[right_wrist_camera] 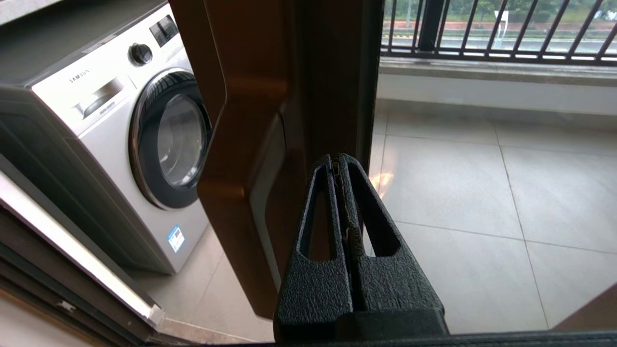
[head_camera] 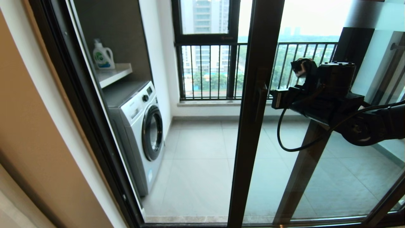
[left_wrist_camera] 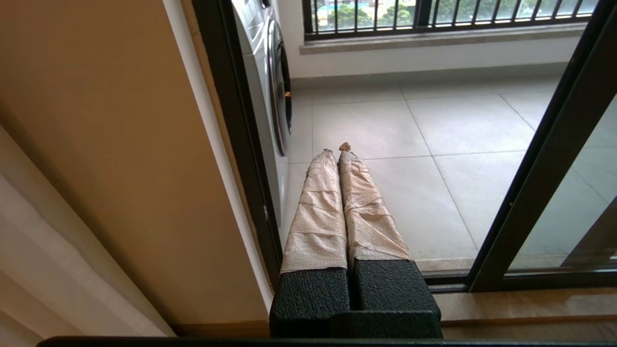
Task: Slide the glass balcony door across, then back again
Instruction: Close the slid door
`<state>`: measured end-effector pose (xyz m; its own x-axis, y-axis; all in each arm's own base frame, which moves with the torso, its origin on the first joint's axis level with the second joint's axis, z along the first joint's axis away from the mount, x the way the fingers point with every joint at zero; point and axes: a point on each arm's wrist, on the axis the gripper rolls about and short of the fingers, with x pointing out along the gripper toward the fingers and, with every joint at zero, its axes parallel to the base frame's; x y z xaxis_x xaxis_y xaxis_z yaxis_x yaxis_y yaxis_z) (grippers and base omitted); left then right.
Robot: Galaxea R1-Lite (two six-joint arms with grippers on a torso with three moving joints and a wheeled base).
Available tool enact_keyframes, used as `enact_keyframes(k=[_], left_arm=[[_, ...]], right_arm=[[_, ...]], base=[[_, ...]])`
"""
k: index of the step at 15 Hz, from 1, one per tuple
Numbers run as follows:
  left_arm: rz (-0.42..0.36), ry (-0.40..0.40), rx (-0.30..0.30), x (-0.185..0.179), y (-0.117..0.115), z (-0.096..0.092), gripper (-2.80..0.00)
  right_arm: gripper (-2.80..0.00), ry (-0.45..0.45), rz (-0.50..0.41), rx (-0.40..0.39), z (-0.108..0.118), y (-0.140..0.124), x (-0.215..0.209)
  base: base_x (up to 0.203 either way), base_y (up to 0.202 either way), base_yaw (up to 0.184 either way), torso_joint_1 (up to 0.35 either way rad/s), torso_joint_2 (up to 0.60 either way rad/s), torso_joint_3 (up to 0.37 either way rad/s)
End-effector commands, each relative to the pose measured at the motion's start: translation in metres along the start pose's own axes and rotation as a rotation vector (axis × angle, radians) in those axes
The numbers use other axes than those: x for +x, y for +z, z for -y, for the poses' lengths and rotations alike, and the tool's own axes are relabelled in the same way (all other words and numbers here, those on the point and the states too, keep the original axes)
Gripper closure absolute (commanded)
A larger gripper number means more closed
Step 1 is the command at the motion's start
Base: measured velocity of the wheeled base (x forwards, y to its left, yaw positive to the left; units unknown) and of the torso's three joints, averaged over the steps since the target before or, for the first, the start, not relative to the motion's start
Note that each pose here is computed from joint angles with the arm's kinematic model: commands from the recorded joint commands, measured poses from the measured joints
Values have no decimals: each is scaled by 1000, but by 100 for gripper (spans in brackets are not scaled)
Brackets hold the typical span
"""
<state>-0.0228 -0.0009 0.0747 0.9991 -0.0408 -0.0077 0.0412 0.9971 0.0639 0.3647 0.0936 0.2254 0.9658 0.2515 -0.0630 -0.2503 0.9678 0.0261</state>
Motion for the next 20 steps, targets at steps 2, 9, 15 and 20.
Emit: enact_keyframes(k=[2, 9, 15, 20], left_arm=[[-3, 0, 0, 0, 0, 0, 0], [-3, 1, 0, 0, 0, 0, 0], [-3, -1, 0, 0, 0, 0, 0], [-3, -1, 2, 0, 0, 0, 0]], right_arm=[[0, 22, 7, -2, -8, -2, 14], [0, 52, -8, -3, -20, -4, 20], [0, 98, -15, -4, -36, -5, 22], [0, 111, 3, -4, -41, 0, 24]], base=[[0, 0, 0, 0, 0, 0], [0, 0, 0, 0, 0, 0], [0, 0, 0, 0, 0, 0], [0, 0, 0, 0, 0, 0]])
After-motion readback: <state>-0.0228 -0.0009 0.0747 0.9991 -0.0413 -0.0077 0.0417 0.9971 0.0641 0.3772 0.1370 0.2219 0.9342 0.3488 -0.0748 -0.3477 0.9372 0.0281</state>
